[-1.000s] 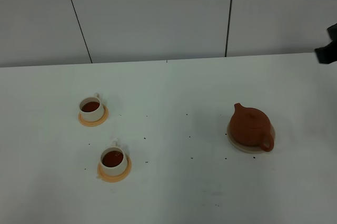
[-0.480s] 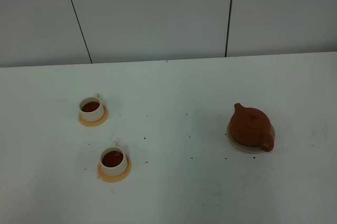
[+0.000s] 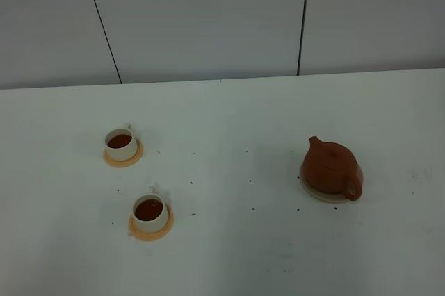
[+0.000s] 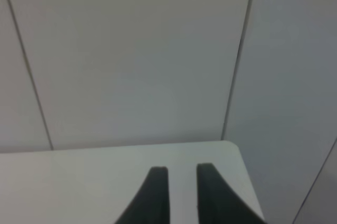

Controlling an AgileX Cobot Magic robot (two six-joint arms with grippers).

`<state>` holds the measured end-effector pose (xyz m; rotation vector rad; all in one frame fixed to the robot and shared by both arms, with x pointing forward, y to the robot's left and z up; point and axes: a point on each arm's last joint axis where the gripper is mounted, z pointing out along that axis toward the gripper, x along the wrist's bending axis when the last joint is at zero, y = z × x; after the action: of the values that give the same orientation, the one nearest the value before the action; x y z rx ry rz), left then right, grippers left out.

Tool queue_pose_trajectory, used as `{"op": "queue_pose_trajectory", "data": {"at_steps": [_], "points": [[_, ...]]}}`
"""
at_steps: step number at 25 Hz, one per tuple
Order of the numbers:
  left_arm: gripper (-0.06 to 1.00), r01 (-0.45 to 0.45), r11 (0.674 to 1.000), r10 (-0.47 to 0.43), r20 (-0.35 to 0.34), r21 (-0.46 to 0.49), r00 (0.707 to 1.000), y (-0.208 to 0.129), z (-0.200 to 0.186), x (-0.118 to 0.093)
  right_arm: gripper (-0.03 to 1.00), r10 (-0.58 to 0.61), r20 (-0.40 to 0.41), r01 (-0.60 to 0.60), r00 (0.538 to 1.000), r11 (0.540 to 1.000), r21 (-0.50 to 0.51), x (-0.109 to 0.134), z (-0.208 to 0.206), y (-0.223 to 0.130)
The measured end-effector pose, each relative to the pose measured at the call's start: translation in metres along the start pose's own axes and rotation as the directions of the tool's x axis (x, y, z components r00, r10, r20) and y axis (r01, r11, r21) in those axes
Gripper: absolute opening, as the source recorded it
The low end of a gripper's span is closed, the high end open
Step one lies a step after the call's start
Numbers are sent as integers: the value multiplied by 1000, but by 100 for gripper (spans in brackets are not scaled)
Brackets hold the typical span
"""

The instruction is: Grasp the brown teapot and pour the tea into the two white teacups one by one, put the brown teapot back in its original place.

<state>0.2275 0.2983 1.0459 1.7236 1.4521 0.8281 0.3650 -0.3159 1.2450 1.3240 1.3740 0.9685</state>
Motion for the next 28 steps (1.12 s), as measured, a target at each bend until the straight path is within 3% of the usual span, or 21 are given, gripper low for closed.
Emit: {"op": "queue_pose_trajectory", "data": {"at_steps": [7,15,21,28], "points": [[23,0,1000,0,0,0,1000,0,0,0,12,14,33,-14,999,1000,13,9,-47,-20],[23,0,1000,0,0,0,1000,0,0,0,13,140,17,-141,990,988,56,28,-77,-110],[23,0,1000,0,0,0,1000,0,0,0,13,202,10,-202,979,979,1,39,-114,-159],[23,0,1000,0,0,0,1000,0,0,0,13,273,-44,-265,961,955,135,32,-124,-179]]}}
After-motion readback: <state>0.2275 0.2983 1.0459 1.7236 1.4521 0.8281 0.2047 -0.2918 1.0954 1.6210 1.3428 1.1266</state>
